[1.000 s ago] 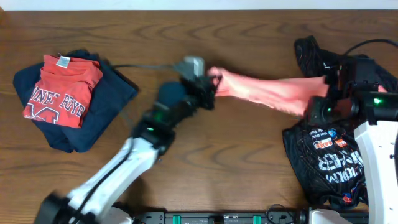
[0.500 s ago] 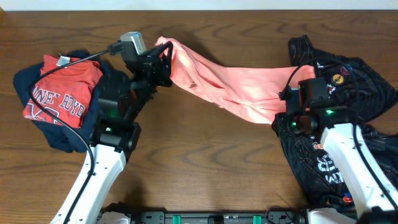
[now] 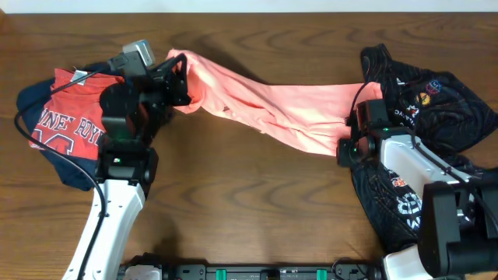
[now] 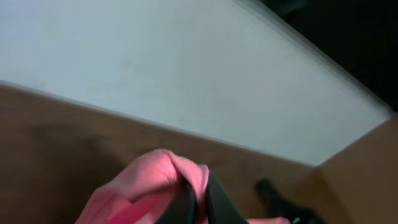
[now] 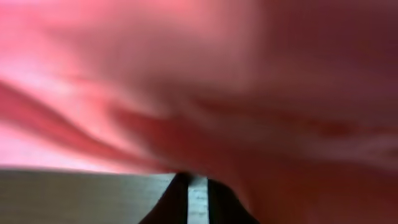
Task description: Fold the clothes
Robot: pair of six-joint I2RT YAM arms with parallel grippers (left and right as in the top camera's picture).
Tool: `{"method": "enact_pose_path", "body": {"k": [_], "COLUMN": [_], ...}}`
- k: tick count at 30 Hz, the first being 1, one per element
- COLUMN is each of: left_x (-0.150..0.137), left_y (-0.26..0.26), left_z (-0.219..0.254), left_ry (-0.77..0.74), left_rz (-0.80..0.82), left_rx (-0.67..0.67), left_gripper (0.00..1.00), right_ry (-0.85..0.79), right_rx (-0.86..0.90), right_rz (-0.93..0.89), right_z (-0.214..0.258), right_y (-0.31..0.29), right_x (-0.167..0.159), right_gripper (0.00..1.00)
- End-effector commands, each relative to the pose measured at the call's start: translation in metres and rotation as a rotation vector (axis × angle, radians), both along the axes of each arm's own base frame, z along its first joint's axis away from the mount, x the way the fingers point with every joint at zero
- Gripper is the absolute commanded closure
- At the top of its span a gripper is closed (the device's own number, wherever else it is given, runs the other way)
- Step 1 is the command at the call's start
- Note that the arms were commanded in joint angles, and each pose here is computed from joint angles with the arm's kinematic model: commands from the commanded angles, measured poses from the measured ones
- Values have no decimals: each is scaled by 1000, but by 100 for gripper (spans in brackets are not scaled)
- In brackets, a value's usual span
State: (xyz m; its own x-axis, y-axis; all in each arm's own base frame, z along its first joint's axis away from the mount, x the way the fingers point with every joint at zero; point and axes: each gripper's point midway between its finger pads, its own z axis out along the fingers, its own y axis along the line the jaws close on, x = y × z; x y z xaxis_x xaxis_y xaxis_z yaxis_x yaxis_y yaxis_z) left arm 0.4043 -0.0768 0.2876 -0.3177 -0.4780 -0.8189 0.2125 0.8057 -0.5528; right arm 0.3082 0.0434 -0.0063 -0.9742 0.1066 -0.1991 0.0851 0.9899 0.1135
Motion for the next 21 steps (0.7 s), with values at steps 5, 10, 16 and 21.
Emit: {"method": "enact_pose_path", "body": {"k": [5,10,16,21], "left_x": [-2,-6,-18,-48], "left_y": [13,14,12,1], "left_z": [-13,-27,-57,-99], "left_ry": [34,95,234,449], "left_rz": [12,10,-9,-82], "left_rx": [78,81,81,59], "left_gripper": [94,94,94,94], "right_ry": [98,109,90,-106], "right_rx": [-325,-313,-220,186], "right_rz": [-462,-828,-1055,-761], "right_z": [-27,-18,-10,18], "right_y": [-120,-193,-246,-222], "right_x": [-26,-46,-61,8], "right_gripper": [52,42,34,38]}}
